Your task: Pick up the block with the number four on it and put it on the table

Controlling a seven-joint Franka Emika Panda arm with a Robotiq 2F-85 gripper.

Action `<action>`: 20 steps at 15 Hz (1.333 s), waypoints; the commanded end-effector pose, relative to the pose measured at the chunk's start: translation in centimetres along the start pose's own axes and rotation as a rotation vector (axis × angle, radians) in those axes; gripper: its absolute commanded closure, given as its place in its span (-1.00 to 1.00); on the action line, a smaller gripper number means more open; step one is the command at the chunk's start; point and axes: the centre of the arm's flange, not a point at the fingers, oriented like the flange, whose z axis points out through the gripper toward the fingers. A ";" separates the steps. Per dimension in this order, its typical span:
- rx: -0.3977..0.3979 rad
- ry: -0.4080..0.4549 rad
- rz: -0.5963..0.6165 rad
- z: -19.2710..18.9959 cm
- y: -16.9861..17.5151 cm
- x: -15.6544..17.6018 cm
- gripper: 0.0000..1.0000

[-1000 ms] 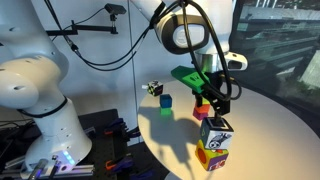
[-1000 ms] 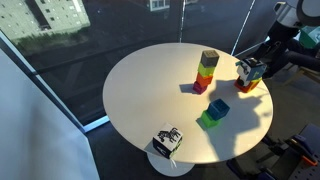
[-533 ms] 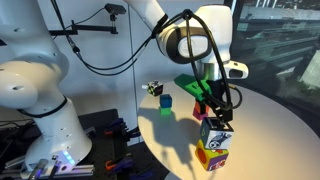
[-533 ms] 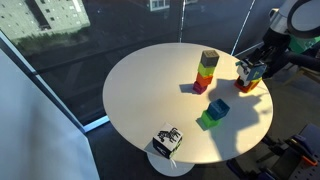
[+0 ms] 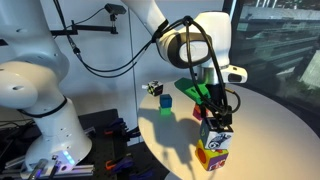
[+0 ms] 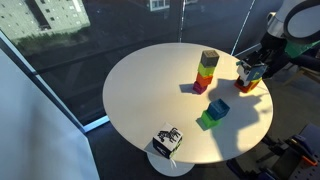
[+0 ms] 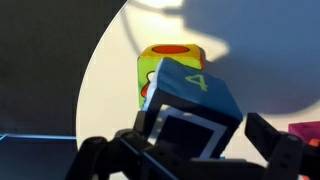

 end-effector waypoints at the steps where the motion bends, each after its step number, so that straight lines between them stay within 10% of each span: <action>1: -0.022 0.002 0.017 0.5 0.3 0.5 -0.86; 5: -0.022 0.003 0.021 0.3 0.4 0.7 0.00; 12: -0.015 0.018 0.042 -2.5 0.6 2.2 0.90; 20: -0.026 0.064 0.060 -3.4 -3.0 6.1 0.88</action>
